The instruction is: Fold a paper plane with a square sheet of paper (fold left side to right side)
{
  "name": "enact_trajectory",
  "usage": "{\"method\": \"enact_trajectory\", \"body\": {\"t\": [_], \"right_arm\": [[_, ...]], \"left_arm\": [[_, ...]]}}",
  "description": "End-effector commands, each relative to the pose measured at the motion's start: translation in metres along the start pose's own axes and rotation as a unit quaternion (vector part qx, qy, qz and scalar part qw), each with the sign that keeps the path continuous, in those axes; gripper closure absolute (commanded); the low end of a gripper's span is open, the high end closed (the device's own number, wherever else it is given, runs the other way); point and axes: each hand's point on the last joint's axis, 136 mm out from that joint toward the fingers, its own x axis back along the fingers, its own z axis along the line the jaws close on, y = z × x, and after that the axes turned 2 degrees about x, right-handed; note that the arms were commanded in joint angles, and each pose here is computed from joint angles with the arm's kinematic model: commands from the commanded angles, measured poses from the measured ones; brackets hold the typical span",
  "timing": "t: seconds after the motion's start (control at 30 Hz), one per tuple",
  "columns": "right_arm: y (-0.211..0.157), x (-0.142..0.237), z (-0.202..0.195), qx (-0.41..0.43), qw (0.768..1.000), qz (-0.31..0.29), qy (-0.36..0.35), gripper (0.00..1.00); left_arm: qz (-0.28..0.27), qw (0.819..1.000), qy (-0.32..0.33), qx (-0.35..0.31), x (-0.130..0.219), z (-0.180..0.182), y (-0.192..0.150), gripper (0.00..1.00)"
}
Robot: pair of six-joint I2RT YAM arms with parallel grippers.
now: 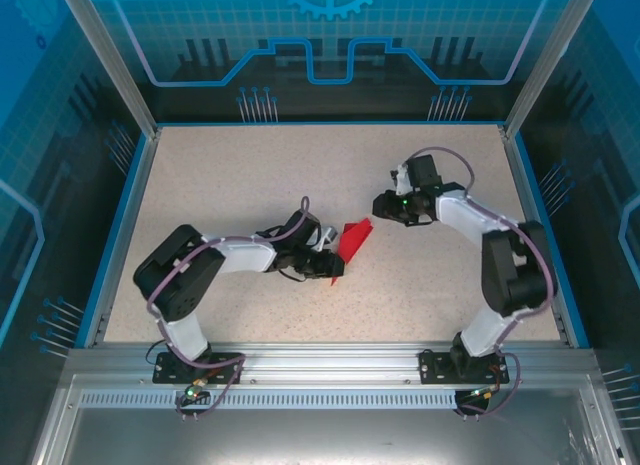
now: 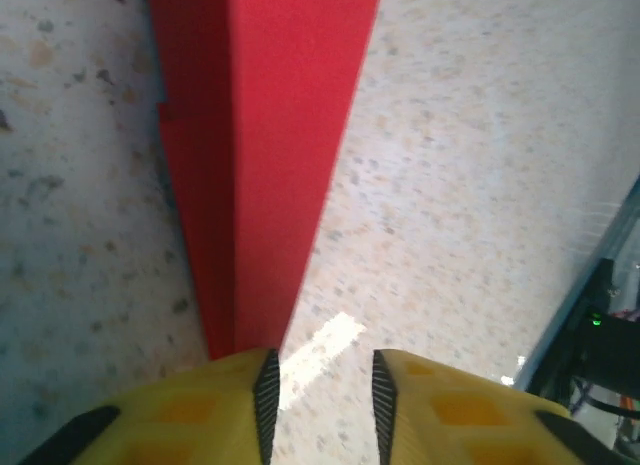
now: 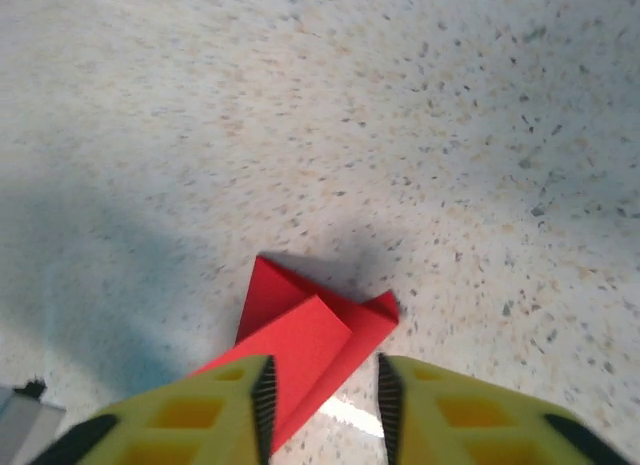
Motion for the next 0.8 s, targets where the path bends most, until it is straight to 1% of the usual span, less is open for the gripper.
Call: {"method": "enact_trajectory", "body": {"t": [0.0,0.07,0.13,0.27,0.33,0.4,0.5,0.57,0.63,0.7,0.77], "right_arm": [[-0.032,0.008,0.006,-0.008,1.000,0.005,-0.013,0.54],[-0.047,0.009,0.015,-0.003,1.000,0.001,-0.024,0.47],[-0.064,0.007,0.028,0.011,0.999,0.005,-0.030,0.40],[-0.087,-0.001,0.052,0.037,0.998,0.004,-0.057,0.28],[-0.096,-0.008,0.052,0.034,0.997,0.007,-0.075,0.25],[-0.101,-0.018,0.050,0.022,0.996,0.016,-0.080,0.25],[-0.107,-0.031,0.049,0.019,0.996,0.033,-0.086,0.30],[-0.109,-0.036,0.049,0.022,0.995,0.042,-0.091,0.37],[-0.110,-0.037,0.047,0.022,0.994,0.045,-0.094,0.41],[-0.112,-0.038,0.046,0.024,0.994,0.049,-0.094,0.48],[-0.113,-0.038,0.046,0.026,0.994,0.052,-0.094,0.58]], "left_arm": [[-0.053,0.998,-0.022,-0.034,0.036,-0.026,0.012,0.55],[-0.083,0.995,-0.010,-0.045,0.055,-0.028,0.015,0.47],[-0.112,0.992,0.016,-0.053,0.071,-0.024,0.017,0.41],[-0.166,0.983,0.063,-0.052,0.100,-0.012,0.019,0.34],[-0.181,0.980,0.070,-0.052,0.108,-0.009,0.018,0.31],[-0.187,0.978,0.072,-0.051,0.113,-0.007,0.017,0.30],[-0.186,0.978,0.078,-0.049,0.115,-0.005,0.014,0.30],[-0.184,0.978,0.081,-0.048,0.115,-0.003,0.013,0.30],[-0.183,0.979,0.081,-0.048,0.114,-0.003,0.013,0.30],[-0.183,0.979,0.082,-0.047,0.114,-0.002,0.013,0.29],[-0.182,0.979,0.083,-0.047,0.114,-0.002,0.012,0.29]]}}
